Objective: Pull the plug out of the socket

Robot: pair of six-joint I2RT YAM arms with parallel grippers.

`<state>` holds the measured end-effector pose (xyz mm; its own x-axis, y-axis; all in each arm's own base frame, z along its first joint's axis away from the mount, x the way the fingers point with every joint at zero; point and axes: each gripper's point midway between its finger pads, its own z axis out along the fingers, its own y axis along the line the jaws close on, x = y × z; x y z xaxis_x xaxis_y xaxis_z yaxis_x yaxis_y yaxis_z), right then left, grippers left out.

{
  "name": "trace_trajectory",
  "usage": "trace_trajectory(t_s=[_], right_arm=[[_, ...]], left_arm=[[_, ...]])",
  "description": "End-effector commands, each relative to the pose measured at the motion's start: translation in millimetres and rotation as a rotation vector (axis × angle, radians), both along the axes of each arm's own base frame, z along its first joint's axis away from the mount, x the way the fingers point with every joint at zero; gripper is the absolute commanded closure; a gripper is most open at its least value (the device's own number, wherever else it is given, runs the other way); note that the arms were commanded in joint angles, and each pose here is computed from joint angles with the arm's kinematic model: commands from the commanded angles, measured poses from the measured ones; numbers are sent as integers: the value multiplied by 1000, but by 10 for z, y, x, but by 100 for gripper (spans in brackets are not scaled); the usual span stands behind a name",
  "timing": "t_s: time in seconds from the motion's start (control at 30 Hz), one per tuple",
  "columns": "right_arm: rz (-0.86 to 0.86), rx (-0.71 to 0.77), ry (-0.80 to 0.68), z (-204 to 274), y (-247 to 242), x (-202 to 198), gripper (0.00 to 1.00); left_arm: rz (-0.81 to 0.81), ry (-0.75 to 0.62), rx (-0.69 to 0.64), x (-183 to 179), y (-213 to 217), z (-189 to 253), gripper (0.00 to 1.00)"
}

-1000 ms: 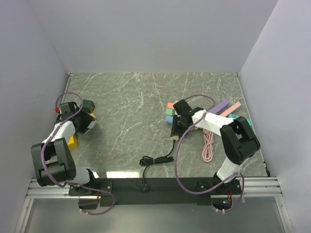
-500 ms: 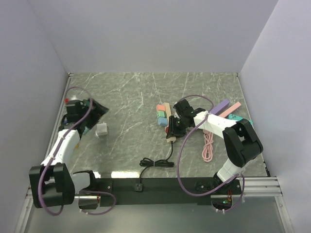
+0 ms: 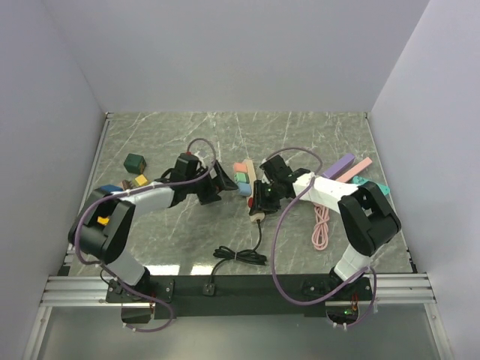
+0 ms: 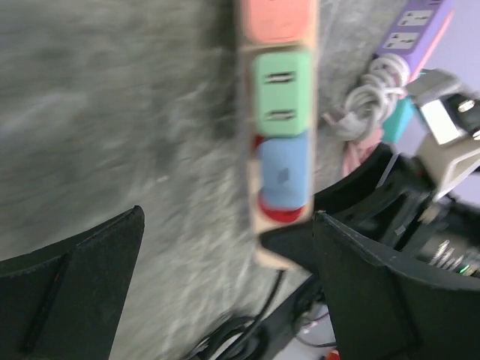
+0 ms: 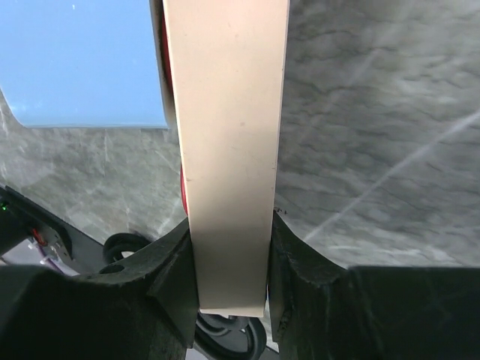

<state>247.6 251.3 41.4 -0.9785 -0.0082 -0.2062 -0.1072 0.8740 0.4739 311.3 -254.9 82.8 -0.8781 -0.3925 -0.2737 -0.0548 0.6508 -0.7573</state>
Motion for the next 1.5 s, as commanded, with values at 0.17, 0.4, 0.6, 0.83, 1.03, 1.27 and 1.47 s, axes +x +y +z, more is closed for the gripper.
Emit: trace_trajectory(t_s=[0.17, 0.4, 0.6, 0.83, 1.03, 1.27, 1.47], right_arm=[[0, 71, -72, 188, 388, 165, 100], [12, 92, -73, 218, 482, 186, 100], [24, 114, -62, 217, 520, 168, 100], [-37, 52, -11, 16, 399, 145, 100], [-224, -10, 139, -420, 118, 139, 100], [-384, -17, 286, -735, -120, 143, 100], [-415, -52, 319, -811, -202, 179, 100]], left_arm=[[5, -44, -130, 236, -578, 335, 1], [-22, 4, -121, 164, -688, 55, 20], [-17, -15, -113, 206, -688, -28, 60], [-2, -41, -85, 208, -628, 21, 99], [29, -92, -82, 102, -475, 201, 99], [97, -126, -45, -41, -223, 206, 100], [140, -188, -4, -49, -59, 302, 99]])
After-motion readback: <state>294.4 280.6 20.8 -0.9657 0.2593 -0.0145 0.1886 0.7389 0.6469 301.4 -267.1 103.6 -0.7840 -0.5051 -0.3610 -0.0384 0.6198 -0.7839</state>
